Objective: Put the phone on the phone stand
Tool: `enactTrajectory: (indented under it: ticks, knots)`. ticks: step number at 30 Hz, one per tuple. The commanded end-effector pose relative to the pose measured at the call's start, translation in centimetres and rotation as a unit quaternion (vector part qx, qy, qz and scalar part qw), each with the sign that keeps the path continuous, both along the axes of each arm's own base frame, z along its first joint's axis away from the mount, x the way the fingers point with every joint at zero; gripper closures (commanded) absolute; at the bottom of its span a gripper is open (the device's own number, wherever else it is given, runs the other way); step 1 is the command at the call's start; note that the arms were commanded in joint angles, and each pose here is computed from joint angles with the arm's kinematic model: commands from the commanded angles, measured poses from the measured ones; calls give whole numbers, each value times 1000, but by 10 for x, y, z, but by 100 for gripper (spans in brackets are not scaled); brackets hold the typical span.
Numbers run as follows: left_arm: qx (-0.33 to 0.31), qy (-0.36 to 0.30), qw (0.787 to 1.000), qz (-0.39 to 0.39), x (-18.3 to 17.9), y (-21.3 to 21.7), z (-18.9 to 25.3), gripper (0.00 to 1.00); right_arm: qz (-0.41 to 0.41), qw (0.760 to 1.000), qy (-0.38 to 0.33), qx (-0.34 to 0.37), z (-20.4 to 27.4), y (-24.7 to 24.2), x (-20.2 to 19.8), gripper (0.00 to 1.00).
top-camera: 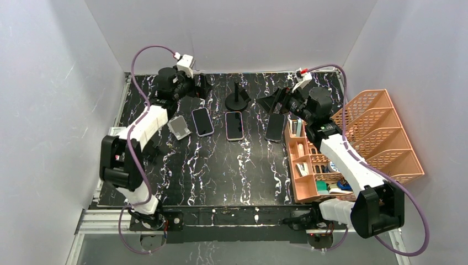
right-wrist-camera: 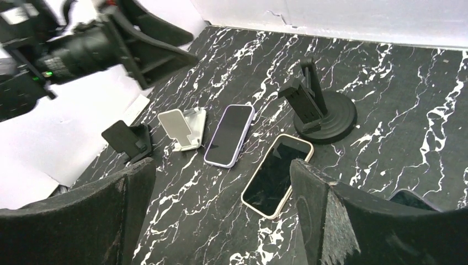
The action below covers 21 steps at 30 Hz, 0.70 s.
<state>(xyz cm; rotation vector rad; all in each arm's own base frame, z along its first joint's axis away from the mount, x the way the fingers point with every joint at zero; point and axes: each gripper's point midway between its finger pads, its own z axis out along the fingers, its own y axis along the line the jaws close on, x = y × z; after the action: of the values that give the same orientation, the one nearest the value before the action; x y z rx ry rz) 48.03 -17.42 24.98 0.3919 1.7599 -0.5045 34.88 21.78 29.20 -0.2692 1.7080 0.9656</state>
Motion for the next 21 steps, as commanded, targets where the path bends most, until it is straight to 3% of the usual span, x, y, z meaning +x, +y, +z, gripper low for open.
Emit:
enactTrajectory:
  ticks: [1, 4, 9, 13, 21]
  knots:
    - [5, 8, 998, -57, 15, -28, 1, 2, -1, 999, -36, -8, 13, -4, -6, 1]
    - [-4, 32, 998, -62, 30, -49, -5, 2, -89, 995, 12, -33, 6, -26, 16, 1]
    - [-33, 26, 998, -41, 48, -59, 1, 2, -217, 956, 131, -149, -13, -65, 62, 1]
    - [-41, 21, 998, -38, 60, -63, 5, 2, -234, 914, 235, -235, -59, -70, 91, 1]
    - [-10, 6, 996, -89, 60, -74, -8, 2, -208, 858, 352, -311, -141, -58, 129, 1]
